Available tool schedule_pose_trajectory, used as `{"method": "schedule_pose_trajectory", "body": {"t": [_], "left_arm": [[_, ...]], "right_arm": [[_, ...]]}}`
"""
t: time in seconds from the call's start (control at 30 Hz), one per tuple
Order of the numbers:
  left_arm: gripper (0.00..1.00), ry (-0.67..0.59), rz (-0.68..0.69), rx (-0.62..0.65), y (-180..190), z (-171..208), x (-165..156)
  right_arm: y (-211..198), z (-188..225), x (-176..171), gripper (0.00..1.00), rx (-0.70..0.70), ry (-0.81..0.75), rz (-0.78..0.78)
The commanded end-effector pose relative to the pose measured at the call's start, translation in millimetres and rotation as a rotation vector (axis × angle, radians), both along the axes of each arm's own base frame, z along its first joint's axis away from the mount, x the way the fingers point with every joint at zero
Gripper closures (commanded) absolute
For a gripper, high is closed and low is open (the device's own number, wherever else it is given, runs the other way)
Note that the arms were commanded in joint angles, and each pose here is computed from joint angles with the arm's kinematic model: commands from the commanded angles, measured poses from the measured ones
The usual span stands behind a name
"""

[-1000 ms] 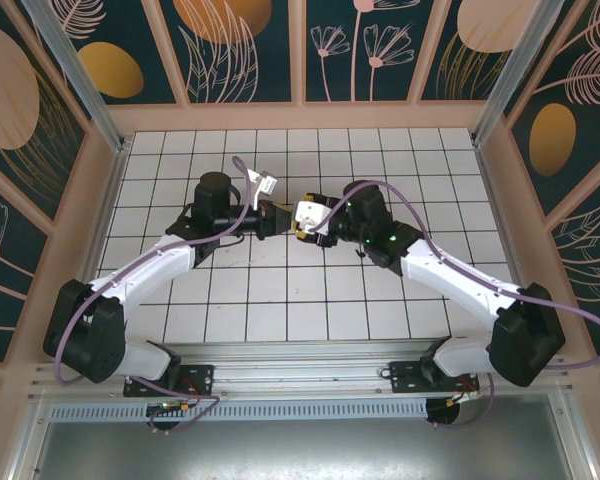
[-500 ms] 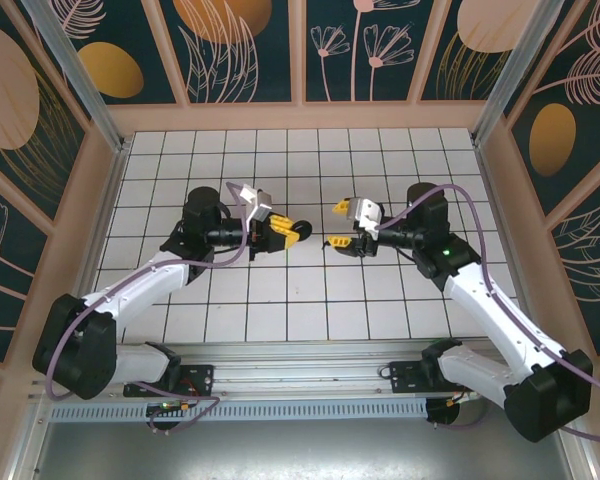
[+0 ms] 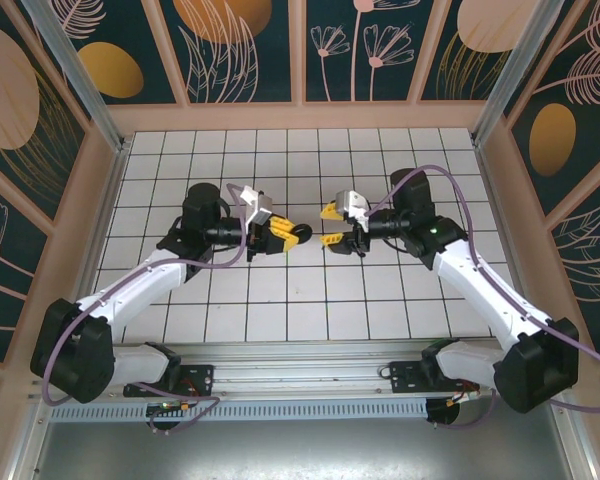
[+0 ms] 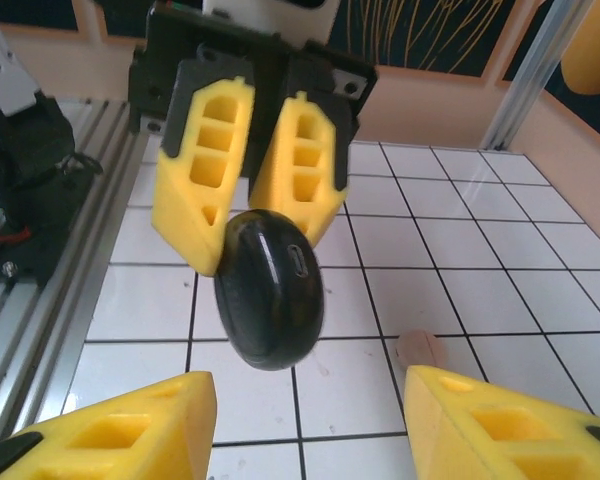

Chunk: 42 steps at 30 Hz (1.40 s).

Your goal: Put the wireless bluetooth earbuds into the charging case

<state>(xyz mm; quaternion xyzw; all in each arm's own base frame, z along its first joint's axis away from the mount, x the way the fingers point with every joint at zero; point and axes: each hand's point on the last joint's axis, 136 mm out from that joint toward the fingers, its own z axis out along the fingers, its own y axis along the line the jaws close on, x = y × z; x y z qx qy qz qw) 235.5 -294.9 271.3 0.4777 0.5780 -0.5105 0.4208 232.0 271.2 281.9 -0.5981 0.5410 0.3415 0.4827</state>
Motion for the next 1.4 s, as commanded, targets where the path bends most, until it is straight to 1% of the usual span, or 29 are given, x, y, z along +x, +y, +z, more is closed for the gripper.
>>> {"method": "schedule_pose_trajectory", "body": {"t": [0.0, 0.07, 0.13, 0.23, 0.57, 0.7, 0.97, 1.13, 1.23, 1.27, 1.33, 1.37], "left_arm": [[0.88, -0.023, 0.008, 0.103, 0, -8, 3], [0.88, -0.016, 0.018, 0.146, 2, -13, 5], [0.88, -0.019, 0.008, 0.162, 1, -10, 6], [0.88, -0.019, -0.005, 0.176, 2, -11, 4], [0.88, -0.026, -0.014, 0.179, 2, -11, -1], [0.88, -0.029, -0.025, 0.173, 1, -10, -3], [0.87, -0.032, -0.045, 0.153, -1, -6, -5], [0.85, -0.029, -0.044, 0.147, -1, -4, -4], [0.80, -0.031, -0.041, 0.133, -2, 0, -3], [0.76, -0.032, -0.039, 0.125, -3, 1, -3], [0.62, -0.045, -0.034, 0.104, -3, 6, -3], [0.59, -0.050, -0.034, 0.092, -3, 7, -3]], "right_arm": [[4, -3, 2, 0.47, -0.093, -0.056, -0.005], [6, -9, 3, 0.47, -0.141, -0.065, -0.003], [8, -13, 6, 0.46, -0.170, -0.071, -0.004], [13, -10, 8, 0.46, -0.155, -0.070, 0.017], [34, -6, -5, 0.47, -0.111, -0.007, 0.173], [37, -9, -10, 0.53, -0.112, 0.026, 0.218], [38, -12, -14, 0.60, -0.115, 0.054, 0.259], [37, -15, -15, 0.77, -0.127, 0.056, 0.265], [35, -14, -15, 0.86, -0.125, 0.039, 0.260], [33, -12, -15, 0.89, -0.118, 0.036, 0.256], [26, -5, -15, 0.91, -0.076, 0.030, 0.245], [20, -2, -13, 0.91, -0.044, 0.031, 0.229]]}}
